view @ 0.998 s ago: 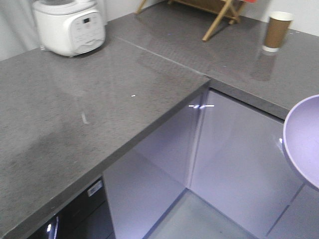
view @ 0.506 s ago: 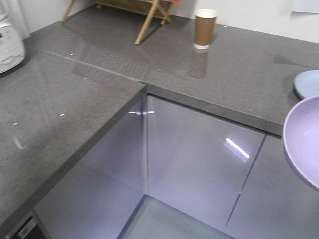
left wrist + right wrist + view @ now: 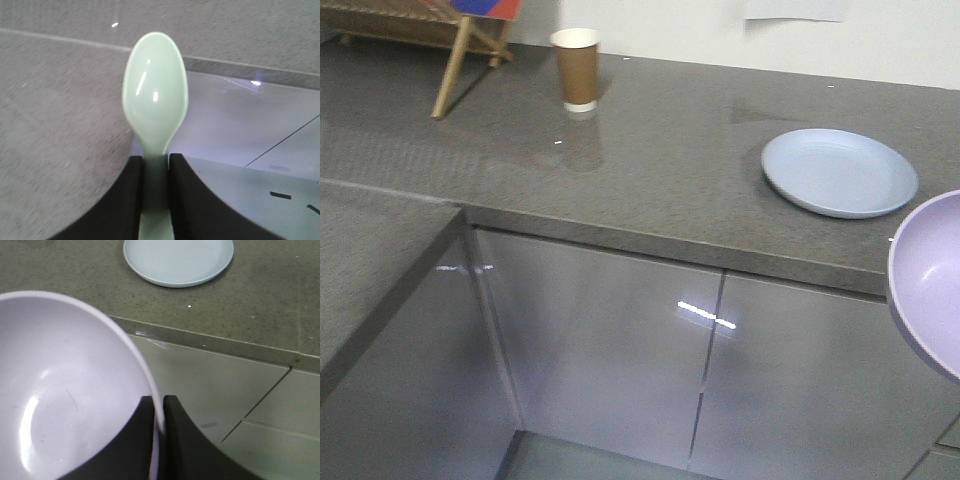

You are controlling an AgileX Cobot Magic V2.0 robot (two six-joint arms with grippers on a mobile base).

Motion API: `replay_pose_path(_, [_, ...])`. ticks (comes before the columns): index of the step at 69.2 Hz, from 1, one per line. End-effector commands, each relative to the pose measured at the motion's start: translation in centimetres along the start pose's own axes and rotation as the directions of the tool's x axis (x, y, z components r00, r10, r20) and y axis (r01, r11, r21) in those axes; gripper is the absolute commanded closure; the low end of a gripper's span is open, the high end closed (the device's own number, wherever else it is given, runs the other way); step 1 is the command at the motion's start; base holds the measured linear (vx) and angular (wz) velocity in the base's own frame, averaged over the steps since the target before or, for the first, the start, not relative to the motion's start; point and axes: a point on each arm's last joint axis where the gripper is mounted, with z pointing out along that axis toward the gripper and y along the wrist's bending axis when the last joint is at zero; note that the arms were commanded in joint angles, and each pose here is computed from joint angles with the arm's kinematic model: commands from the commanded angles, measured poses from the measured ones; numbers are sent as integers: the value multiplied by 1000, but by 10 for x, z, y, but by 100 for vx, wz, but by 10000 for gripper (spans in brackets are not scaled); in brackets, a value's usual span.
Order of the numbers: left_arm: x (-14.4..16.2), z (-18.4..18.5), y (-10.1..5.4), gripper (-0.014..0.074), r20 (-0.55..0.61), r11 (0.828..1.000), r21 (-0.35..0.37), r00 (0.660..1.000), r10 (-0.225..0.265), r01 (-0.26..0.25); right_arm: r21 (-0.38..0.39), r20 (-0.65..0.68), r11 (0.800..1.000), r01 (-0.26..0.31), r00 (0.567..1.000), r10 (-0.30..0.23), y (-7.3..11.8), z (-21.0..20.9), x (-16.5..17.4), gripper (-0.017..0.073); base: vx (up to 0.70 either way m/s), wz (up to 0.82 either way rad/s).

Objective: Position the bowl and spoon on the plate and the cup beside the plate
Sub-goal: 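Drive the base to the counter with the light blue plate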

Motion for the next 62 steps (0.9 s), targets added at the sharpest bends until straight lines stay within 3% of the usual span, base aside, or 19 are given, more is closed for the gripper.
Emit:
replay_pose_path(1, [-8, -13, 0, 600, 93, 1000, 20, 996, -2, 1, 3, 92, 1000, -3, 996, 3, 0, -6, -11, 565, 11, -44])
replay_pose_path(62, [-8, -13, 0, 600, 93, 1000, 20, 996, -2, 1, 3, 92, 1000, -3, 996, 3, 0, -6, -11, 565, 9, -27])
